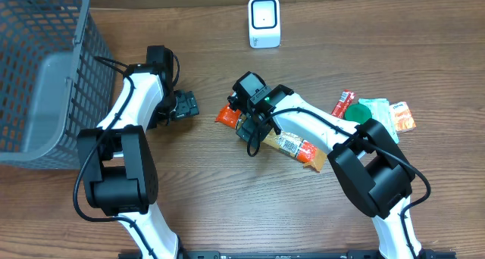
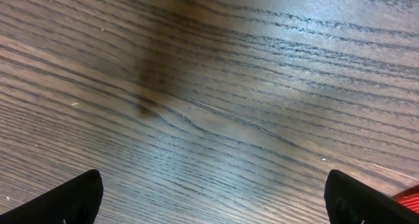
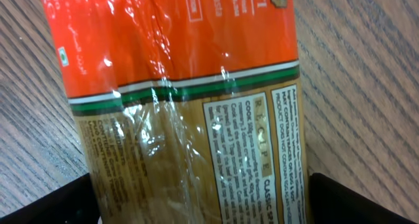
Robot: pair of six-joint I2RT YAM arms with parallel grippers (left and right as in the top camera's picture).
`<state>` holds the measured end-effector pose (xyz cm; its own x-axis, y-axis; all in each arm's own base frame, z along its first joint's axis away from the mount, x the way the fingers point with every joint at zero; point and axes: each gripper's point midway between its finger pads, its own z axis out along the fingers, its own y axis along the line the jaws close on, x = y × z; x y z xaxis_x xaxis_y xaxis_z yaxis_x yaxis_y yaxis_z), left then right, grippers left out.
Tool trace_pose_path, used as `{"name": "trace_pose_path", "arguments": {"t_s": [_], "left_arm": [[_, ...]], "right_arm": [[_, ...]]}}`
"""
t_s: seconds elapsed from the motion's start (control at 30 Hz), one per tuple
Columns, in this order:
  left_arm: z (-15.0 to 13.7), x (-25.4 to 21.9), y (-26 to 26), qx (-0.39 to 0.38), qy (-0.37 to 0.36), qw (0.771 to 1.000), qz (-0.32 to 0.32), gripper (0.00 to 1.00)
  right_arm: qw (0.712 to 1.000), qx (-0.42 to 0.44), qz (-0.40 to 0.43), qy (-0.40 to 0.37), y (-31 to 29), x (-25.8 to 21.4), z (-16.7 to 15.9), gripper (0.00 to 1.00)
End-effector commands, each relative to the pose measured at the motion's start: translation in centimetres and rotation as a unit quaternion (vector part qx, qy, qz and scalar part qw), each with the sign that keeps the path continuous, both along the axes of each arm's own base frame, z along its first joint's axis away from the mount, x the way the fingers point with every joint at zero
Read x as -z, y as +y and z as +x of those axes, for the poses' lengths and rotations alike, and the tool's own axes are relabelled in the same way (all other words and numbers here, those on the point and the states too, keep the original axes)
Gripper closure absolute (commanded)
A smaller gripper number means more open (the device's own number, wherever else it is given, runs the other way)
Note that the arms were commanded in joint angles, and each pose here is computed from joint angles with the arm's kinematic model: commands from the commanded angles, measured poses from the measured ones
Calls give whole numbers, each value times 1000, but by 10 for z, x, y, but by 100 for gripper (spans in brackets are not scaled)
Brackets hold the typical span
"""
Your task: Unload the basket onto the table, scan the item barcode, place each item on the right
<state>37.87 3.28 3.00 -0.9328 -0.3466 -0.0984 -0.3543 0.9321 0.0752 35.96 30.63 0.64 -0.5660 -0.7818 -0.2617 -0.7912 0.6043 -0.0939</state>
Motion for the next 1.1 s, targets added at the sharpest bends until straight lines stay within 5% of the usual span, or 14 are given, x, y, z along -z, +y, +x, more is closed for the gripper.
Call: {"name": "trace_pose_path", "arguments": {"t_s": [0.0, 0.27, 0.4, 0.6, 1.07], "left_arm": [[3, -3, 3, -8, -6, 1000, 6, 0], [3, -3, 3, -8, -6, 1000, 6, 0], [3, -3, 3, -8, -6, 1000, 6, 0], [3, -3, 3, -8, -6, 1000, 6, 0], [3, -3, 3, -8, -6, 1000, 6, 0]], "right_arm": [[1000, 10, -18, -4, -8, 2, 1, 1], [999, 6, -29, 29, -14, 5, -14, 4], [999, 4, -24, 25, -12, 4, -12, 35], [1000, 3, -19, 13, -10, -14, -8, 65], [996, 44, 53, -61, -5, -116, 2, 95]]}}
